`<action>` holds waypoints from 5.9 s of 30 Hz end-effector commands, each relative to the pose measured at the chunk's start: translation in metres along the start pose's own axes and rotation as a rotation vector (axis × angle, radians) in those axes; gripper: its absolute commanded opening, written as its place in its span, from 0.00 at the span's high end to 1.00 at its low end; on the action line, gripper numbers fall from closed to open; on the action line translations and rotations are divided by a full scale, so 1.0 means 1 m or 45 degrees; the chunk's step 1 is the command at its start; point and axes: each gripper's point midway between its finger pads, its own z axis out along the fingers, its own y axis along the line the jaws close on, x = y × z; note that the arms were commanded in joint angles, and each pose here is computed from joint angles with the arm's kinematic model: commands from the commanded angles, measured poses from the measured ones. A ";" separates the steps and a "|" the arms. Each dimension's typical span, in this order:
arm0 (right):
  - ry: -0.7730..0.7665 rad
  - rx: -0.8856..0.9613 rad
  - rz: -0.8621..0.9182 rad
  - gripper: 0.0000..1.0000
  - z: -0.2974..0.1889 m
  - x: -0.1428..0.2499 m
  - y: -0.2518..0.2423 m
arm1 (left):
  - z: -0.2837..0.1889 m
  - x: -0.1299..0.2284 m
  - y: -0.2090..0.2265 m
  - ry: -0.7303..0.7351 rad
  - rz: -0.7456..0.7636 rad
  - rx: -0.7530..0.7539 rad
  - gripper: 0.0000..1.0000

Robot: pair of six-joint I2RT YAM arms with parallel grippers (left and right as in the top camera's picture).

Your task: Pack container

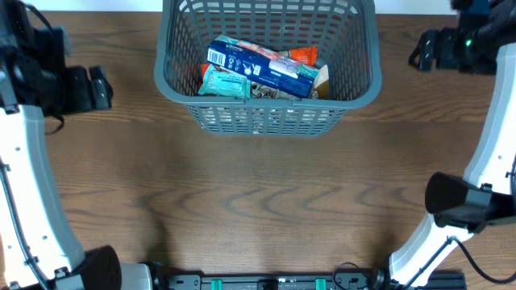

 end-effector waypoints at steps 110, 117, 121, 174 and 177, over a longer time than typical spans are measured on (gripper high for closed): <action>-1.544 0.033 -0.357 0.01 0.031 0.172 0.067 | 0.015 0.138 -0.064 -0.541 0.297 0.223 0.01; -1.582 0.046 -0.304 0.01 0.051 0.180 0.060 | 0.015 0.138 -0.064 -0.541 0.297 0.223 0.01; -1.474 0.055 -0.263 0.01 0.070 0.189 0.053 | 0.015 0.138 -0.064 -0.541 0.298 0.223 0.01; -1.452 -0.012 -0.131 0.01 0.074 0.190 0.049 | 0.007 0.145 -0.067 -0.572 0.336 0.233 0.01; -1.452 -0.012 -0.131 0.01 0.074 0.190 0.049 | 0.000 0.155 -0.075 -0.611 0.404 0.264 0.01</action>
